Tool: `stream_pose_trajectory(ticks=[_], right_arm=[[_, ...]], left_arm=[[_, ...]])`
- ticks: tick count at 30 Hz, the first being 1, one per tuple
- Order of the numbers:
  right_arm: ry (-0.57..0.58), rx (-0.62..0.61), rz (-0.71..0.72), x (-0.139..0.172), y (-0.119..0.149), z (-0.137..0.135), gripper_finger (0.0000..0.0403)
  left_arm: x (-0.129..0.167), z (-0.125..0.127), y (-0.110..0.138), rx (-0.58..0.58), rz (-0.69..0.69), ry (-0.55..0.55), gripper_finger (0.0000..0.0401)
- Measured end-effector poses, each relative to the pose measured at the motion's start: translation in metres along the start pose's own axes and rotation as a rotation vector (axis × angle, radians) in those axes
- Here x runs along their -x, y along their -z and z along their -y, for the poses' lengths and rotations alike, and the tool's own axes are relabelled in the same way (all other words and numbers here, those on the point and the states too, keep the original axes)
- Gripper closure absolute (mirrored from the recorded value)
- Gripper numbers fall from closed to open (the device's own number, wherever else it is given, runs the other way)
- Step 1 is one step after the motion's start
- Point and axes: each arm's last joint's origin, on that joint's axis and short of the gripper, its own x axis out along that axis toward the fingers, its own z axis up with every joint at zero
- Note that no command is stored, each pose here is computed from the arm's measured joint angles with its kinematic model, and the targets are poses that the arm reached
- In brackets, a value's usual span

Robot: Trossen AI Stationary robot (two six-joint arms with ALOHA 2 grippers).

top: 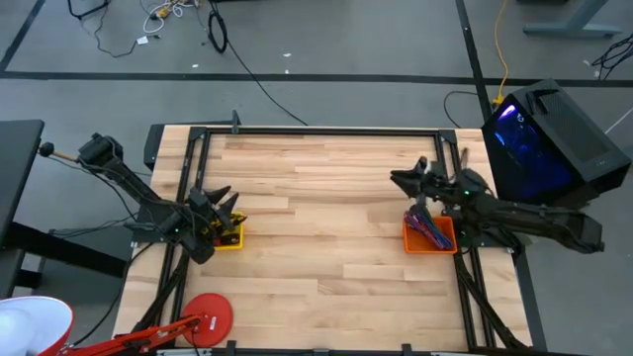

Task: Pick & Place USB Port
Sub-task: Return to Home Position

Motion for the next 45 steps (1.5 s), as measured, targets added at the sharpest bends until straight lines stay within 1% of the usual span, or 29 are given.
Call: stream_pose_trajectory(ticks=[2,12,14,16,17,20,23,28,31,33,35,38,45], right_arm=[[-0.021,0.009,0.065,0.005,-0.007,-0.006,0.0316],[-0.245,0.056,0.473,0.048,-0.044,-0.033,0.0316],[-0.272,0.058,0.52,0.05,-0.048,-0.035,0.0316],[-0.304,0.066,0.61,0.056,-0.055,-0.038,0.0316],[-0.315,0.062,0.63,0.057,-0.057,-0.039,0.0316],[-0.34,0.055,0.647,0.058,-0.057,-0.041,0.0316],[-0.356,0.06,0.675,0.06,-0.06,-0.042,0.0316],[-0.345,0.056,0.637,0.058,-0.057,-0.041,0.0316],[-0.329,0.05,0.588,0.054,-0.053,-0.04,0.0316],[-0.323,0.048,0.566,0.053,-0.051,-0.039,0.0316],[-0.308,0.042,0.52,0.05,-0.048,-0.038,0.0316],[-0.306,0.042,0.514,0.05,-0.047,-0.038,0.0316],[-0.308,0.043,0.52,0.05,-0.048,-0.038,0.0316]], left_arm=[[0.0,0.0,0.0,0.003,0.008,0.001,0.022],[-0.001,0.0,0.0,0.006,-0.008,-0.008,0.022],[-0.001,0.0,0.0,0.007,-0.009,-0.007,0.022],[-0.001,0.001,0.0,0.013,-0.015,-0.006,0.022],[-0.001,0.001,0.0,0.014,-0.023,-0.005,0.022],[-0.001,0.001,0.002,0.017,-0.064,0.003,0.022],[-0.001,0.002,0.004,0.02,-0.145,0.018,0.022],[0.0,0.003,0.009,0.022,-0.317,0.049,0.022],[0.002,0.003,0.012,0.023,-0.431,0.07,0.022],[0.002,0.004,0.012,0.016,-0.483,0.082,0.022],[0.003,0.005,0.012,0.028,-0.518,0.094,0.022],[0.003,0.004,0.011,0.059,-0.55,0.104,0.022],[0.001,0.002,-0.002,0.223,-0.571,0.128,0.022]])
